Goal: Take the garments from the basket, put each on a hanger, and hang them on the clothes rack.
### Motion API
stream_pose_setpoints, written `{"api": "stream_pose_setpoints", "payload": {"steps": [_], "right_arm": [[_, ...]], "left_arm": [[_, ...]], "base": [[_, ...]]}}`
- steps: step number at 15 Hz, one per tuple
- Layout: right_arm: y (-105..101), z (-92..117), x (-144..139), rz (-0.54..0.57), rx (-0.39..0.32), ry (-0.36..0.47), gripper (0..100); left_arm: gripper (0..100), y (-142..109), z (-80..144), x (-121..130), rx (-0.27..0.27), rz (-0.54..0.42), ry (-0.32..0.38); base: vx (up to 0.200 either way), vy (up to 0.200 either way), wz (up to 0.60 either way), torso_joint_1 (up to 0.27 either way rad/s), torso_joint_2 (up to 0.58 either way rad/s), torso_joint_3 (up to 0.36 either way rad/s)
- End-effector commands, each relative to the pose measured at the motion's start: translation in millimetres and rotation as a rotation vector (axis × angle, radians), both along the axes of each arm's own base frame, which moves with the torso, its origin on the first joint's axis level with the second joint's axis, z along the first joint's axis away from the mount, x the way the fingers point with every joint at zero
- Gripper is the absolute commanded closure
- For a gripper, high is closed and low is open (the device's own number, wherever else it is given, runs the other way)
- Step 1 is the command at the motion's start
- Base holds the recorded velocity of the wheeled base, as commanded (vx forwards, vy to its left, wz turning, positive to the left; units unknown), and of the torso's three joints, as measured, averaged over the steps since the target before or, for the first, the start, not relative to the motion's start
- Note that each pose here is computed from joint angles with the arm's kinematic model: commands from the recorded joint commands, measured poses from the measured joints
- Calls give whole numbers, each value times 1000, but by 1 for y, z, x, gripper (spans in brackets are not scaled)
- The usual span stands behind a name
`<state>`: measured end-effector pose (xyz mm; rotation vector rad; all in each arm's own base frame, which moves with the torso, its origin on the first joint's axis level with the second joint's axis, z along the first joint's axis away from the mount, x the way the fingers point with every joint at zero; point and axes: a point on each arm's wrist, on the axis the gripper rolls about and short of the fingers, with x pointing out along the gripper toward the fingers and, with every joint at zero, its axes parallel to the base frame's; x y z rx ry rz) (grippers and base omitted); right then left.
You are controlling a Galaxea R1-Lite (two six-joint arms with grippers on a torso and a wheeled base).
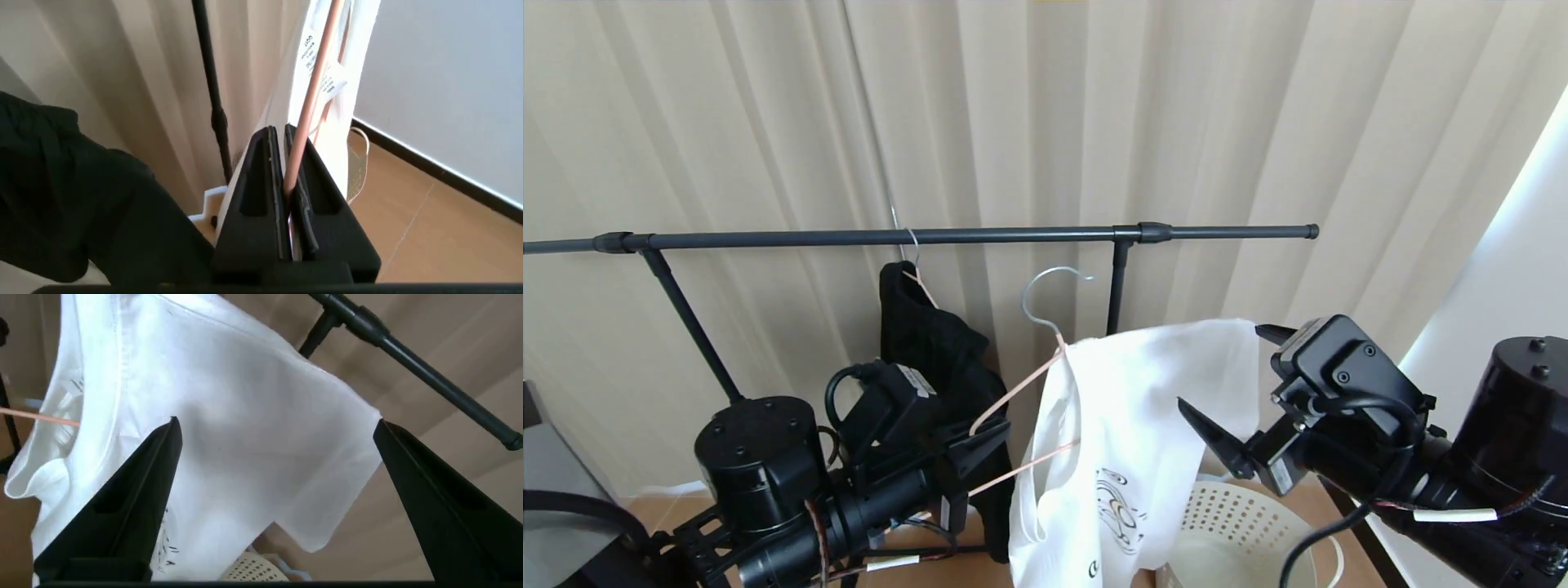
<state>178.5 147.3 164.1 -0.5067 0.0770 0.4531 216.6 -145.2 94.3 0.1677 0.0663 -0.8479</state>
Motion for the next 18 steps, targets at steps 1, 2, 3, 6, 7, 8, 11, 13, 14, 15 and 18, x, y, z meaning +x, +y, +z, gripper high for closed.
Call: {"api": "stream_pose_setpoints", "payload": {"steps": [1, 2, 3, 6, 7, 8, 11, 13, 14, 15, 18], "right_arm": [[-26, 24, -15, 54, -47, -26, 0], [-35, 29, -20, 98, -108, 3, 0], [-44, 39, -25, 129, -172, 56, 0], [-51, 62, -29, 190, -243, 214, 0], [-53, 69, -25, 213, -251, 250, 0], [-52, 71, -23, 234, -253, 271, 0], [-46, 74, -13, 362, -267, 377, 0], [-41, 72, 7, 470, -339, 454, 0], [-40, 71, 10, 490, -344, 470, 0], [-34, 68, 21, 529, -351, 508, 0], [-26, 56, 37, 535, -360, 551, 0]], "left_arm": [[100, 12, -9, 0, 36, 9, 11], [100, 13, -12, 0, 49, 5, 3], [100, 13, -15, -1, 58, 0, -5], [100, 10, -20, -1, 90, -15, -15], [100, 7, -21, -2, 104, -30, -29], [100, 7, -21, -4, 109, -37, -34], [100, 1, -21, -9, 117, -72, -51], [100, 1, -23, -12, 128, -78, -48], [100, 1, -23, -13, 130, -82, -46], [100, -3, -23, -17, 138, -108, -56], [100, -9, -22, -21, 133, -137, -65]], "base": [[0, 0, 0, 0, 0, 0], [0, 0, 0, 0, 0, 0], [0, 0, 0, 0, 0, 0], [0, 0, 0, 0, 0, 0], [0, 0, 0, 0, 0, 0], [0, 0, 0, 0, 0, 0], [0, 0, 0, 0, 0, 0], [0, 0, 0, 0, 0, 0], [0, 0, 0, 0, 0, 0], [0, 0, 0, 0, 0, 0], [0, 0, 0, 0, 0, 0]]}}
